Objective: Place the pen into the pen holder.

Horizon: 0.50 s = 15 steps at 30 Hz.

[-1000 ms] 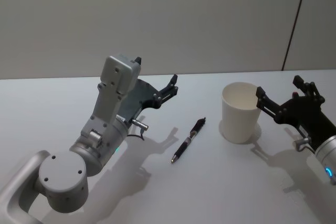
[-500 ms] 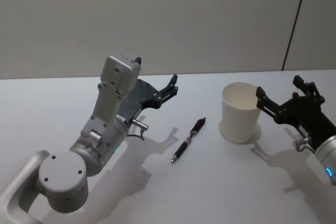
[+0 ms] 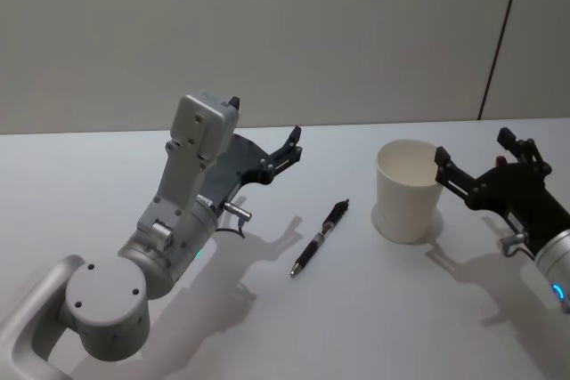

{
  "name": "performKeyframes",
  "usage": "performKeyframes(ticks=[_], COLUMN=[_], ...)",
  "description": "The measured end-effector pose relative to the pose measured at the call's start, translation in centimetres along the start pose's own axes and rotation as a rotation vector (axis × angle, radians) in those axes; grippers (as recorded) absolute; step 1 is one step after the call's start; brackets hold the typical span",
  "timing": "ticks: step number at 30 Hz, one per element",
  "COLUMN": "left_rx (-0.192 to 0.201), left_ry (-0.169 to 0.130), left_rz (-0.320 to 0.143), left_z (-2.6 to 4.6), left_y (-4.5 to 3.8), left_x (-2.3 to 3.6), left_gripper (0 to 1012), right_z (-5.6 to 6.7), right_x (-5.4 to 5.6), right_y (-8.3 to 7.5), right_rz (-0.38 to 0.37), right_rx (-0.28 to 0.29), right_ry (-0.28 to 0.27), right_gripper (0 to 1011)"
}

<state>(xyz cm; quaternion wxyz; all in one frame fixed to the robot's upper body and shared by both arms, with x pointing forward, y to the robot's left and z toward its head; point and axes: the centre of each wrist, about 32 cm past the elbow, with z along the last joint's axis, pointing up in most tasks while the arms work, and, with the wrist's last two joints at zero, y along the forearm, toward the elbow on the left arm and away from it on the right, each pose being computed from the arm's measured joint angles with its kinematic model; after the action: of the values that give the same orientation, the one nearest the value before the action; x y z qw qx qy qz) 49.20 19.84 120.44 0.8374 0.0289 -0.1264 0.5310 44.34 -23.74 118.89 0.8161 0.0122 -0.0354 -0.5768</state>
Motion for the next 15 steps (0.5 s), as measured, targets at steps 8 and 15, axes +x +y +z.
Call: performKeyframes(ticks=[8, 15], left_rx=[0.000, 0.000], left_ry=[0.000, 0.000], left_rz=[0.000, 0.000], left_z=[0.00, 0.00], left_y=[0.00, 0.00], left_x=[0.00, 0.00], left_gripper=[1001, 1001], right_z=[0.7, 1.6], right_x=[0.9, 2.7], right_y=[-0.1, -0.2], right_rz=[-0.025, -0.078], right_rx=[0.008, -0.017], right_ry=[0.002, 0.000], right_gripper=[1001, 1002])
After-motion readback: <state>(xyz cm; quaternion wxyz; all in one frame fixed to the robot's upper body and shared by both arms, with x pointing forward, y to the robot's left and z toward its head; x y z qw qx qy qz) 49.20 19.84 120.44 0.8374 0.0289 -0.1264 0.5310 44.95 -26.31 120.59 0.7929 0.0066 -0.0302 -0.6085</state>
